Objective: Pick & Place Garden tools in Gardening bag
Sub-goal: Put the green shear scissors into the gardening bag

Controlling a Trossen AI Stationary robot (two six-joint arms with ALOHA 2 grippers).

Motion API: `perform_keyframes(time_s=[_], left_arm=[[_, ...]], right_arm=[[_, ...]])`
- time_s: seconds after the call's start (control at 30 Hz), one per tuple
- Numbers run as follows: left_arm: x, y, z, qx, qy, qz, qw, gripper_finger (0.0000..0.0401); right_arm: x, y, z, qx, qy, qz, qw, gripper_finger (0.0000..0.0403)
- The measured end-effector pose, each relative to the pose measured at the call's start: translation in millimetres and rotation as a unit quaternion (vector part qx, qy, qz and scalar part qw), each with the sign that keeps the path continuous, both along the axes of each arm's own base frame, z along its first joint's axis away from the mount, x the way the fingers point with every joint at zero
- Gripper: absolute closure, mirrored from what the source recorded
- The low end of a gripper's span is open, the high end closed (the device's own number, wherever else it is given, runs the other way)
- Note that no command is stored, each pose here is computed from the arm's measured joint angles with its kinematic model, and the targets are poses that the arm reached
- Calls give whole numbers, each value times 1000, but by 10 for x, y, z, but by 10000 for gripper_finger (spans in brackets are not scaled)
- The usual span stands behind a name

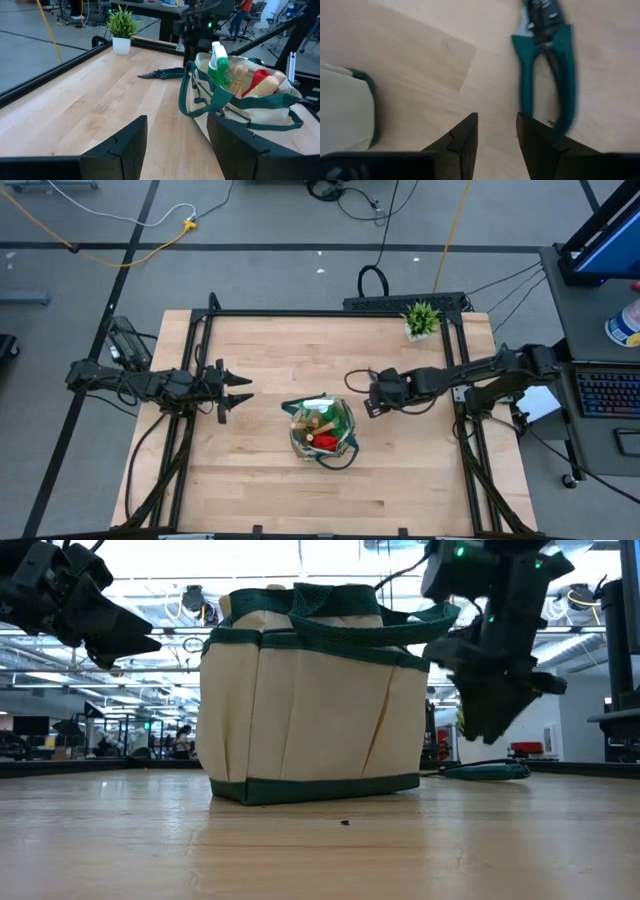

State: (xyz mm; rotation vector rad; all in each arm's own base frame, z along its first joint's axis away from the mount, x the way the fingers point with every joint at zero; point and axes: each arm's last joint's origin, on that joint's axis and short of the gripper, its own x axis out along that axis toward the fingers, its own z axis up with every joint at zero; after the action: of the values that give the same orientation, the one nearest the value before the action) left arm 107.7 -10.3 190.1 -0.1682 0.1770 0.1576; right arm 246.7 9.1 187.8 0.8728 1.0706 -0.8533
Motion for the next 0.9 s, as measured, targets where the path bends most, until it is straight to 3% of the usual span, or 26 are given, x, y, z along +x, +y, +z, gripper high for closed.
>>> perform_keyframes(time_s=[0.33,0.77,0.9], left_arm=[[0,0,2,-14,-3,3,1000,189],[0,0,2,-15,-3,3,1000,189],[0,0,2,-15,-3,3,1000,189]], right_arm=[[43,-56,-230,0,68,12,998,277],[-84,-98,-474,12,67,4,998,278],[-143,-99,-539,14,69,-12,997,296]])
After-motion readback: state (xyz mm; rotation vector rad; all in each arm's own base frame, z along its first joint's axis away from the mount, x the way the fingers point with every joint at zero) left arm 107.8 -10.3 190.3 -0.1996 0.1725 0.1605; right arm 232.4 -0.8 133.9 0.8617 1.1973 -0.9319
